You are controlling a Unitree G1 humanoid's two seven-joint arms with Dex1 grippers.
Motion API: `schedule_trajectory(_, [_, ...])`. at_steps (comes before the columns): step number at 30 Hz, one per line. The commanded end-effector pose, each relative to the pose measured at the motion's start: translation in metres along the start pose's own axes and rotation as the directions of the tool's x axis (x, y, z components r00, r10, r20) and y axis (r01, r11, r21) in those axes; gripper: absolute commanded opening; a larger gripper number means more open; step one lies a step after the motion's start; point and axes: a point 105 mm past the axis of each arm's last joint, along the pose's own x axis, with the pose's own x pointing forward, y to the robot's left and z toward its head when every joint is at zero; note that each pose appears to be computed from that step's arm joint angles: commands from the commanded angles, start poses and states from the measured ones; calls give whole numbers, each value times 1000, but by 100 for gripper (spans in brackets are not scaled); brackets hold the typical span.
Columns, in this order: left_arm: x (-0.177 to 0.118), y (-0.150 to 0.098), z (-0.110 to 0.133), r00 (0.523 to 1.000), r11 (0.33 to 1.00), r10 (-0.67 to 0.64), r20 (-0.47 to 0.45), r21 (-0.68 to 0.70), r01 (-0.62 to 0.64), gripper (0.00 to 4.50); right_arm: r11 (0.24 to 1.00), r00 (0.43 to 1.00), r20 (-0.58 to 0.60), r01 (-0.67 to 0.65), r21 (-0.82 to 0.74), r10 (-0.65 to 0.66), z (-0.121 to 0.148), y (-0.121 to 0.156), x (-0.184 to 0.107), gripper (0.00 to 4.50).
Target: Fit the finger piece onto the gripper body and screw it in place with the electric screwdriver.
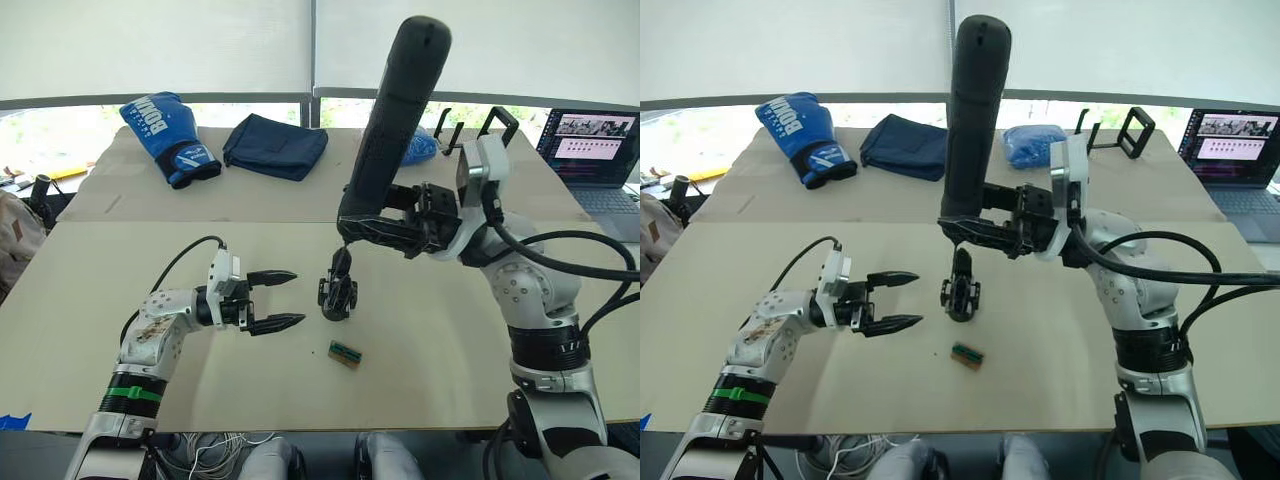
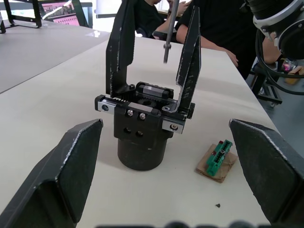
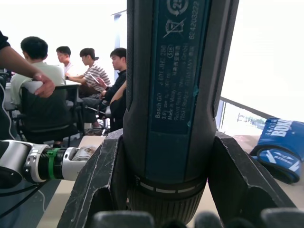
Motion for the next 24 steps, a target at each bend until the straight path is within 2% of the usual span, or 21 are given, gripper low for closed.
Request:
schedule_trajectory(1, [4,0,7,1000,999,-13,9,43,12,450,998,999,12,-43,-55,44,13,2,7,194])
schedule_trajectory(9, [6,-3,4,1000,999,-17,4,44,17,450,999,999,-17,-33,-42,33,0,1,10,194])
schedule_trajectory(24, [9,-9,3,999,998,-45,5,43,44,450,1000,1000,-15,-19,-23,19,-3,2,10,194])
